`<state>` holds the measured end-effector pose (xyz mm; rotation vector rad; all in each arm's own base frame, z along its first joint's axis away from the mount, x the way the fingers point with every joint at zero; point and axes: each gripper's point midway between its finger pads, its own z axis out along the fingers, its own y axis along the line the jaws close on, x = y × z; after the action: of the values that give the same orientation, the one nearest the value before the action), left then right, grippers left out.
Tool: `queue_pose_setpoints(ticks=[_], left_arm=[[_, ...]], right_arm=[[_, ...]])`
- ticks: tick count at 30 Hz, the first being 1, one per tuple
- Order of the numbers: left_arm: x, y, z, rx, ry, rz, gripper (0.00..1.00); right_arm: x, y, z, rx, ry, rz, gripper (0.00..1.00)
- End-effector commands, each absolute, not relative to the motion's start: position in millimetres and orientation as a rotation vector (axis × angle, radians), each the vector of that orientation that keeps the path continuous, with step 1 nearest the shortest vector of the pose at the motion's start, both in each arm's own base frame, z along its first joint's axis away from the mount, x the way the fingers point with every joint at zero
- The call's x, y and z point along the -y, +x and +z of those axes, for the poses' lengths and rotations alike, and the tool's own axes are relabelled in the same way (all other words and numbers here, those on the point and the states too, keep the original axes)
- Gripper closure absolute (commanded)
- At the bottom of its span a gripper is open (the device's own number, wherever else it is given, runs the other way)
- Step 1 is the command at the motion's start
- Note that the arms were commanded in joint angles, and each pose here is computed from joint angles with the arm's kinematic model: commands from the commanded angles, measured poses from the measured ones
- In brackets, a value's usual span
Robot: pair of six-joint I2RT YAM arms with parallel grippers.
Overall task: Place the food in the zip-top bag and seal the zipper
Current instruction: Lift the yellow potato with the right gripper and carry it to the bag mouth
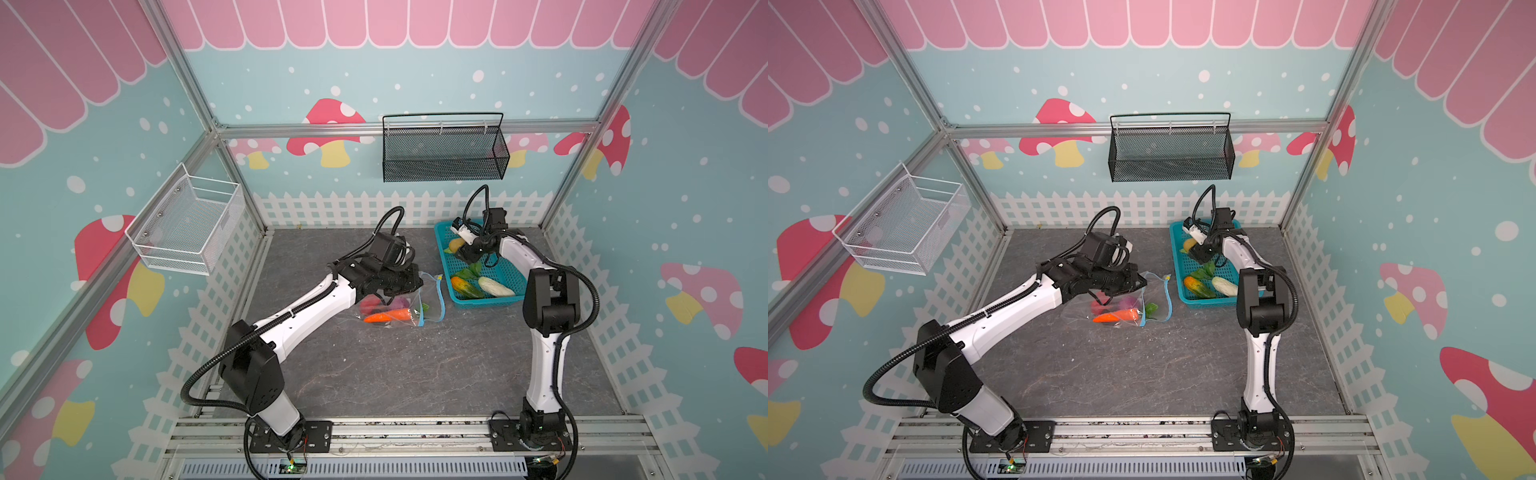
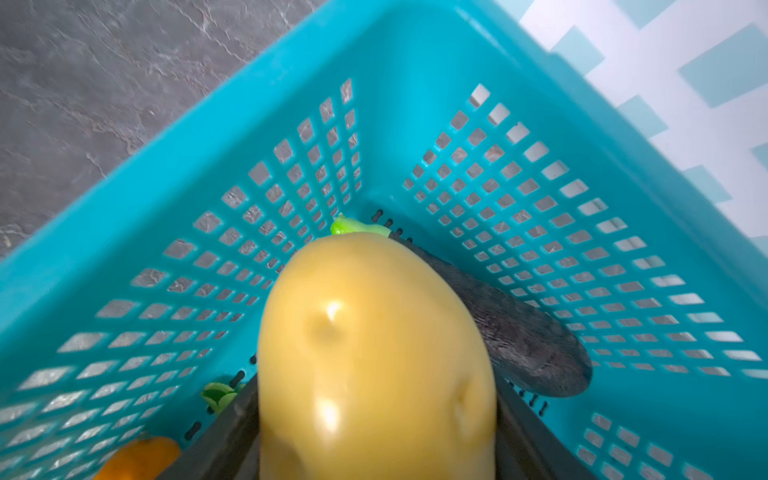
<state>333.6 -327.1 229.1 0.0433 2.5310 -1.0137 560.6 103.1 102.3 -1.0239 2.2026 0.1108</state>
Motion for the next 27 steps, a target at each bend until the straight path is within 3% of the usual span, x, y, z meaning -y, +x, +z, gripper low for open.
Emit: queue_pose_setpoints(ticks=[1,15,27], left_arm=[[324.0,333.7,234.8,-2.515,0.039,-0.996,1.0],[323.0,333.9,235.0,-2.509,0.046,-0.993,1.0],[322.4,335.6,240.1,-2.498,0.055,-1.007,1.0]], right_arm=[[-112.6,558.8,127.9,-2.131,-0.985,0.147,0.49],[-117.7,539.3,159.7,-2.063,-0.867,0.215,0.5],[-116.6,481.0,189.7,-2.072,-0.767,0.235,0.5]])
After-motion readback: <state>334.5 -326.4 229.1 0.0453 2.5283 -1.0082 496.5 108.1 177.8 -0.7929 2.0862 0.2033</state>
